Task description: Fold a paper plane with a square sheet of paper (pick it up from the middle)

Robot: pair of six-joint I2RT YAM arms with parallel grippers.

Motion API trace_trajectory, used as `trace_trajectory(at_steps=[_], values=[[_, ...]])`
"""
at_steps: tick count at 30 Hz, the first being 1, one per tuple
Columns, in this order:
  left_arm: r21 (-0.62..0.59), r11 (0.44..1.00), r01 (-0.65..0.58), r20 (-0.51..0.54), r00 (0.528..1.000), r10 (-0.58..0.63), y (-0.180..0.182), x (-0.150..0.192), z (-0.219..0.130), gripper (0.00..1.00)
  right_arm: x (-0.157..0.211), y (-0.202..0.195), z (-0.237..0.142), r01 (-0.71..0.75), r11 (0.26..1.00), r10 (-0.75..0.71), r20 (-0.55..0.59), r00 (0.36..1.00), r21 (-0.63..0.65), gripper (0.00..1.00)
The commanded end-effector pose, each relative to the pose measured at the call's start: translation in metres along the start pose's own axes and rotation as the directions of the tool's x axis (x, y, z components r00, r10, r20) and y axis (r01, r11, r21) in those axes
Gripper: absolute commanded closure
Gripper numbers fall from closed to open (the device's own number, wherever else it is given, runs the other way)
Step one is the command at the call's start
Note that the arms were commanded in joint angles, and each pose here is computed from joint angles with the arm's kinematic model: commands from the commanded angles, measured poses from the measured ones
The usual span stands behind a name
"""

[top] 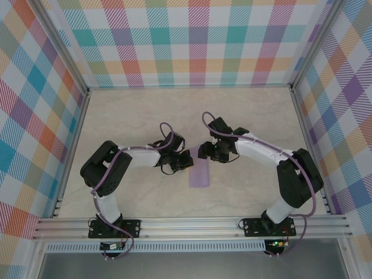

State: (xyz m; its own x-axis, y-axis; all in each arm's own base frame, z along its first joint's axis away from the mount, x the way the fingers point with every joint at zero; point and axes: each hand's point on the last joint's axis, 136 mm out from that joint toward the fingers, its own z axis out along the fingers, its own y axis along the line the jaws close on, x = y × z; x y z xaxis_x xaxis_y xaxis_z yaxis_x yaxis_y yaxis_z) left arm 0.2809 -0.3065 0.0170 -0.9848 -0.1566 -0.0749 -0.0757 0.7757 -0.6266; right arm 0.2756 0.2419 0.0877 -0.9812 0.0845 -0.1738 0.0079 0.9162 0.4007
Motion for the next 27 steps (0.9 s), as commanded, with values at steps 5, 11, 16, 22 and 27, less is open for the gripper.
trace_trajectory(at_steps=[5,11,16,22,27], values=[[-0.303,0.951,0.069,-0.089,0.991,-0.100,0.083,0.040,0.012,1.00,-0.001,0.029,0.017,0.026,0.997,-0.030,-0.041,0.999,-0.078,0.67],[-0.321,0.944,0.081,-0.083,0.990,-0.113,0.087,0.041,0.012,1.00,0.002,0.033,0.042,0.011,0.996,-0.019,-0.084,0.996,-0.089,0.91],[-0.346,0.934,0.085,-0.085,0.989,-0.122,0.093,0.043,0.012,1.00,0.006,0.029,0.057,0.018,0.996,-0.027,-0.115,0.993,-0.083,1.00],[-0.388,0.916,0.101,-0.089,0.985,-0.146,0.106,0.049,0.012,1.00,0.018,0.013,0.074,0.057,0.997,-0.065,-0.160,0.985,-0.051,1.00],[-0.416,0.902,0.115,-0.086,0.983,-0.165,0.114,0.051,0.012,1.00,0.025,0.003,0.081,0.096,0.994,-0.105,-0.180,0.978,-0.056,1.00]])
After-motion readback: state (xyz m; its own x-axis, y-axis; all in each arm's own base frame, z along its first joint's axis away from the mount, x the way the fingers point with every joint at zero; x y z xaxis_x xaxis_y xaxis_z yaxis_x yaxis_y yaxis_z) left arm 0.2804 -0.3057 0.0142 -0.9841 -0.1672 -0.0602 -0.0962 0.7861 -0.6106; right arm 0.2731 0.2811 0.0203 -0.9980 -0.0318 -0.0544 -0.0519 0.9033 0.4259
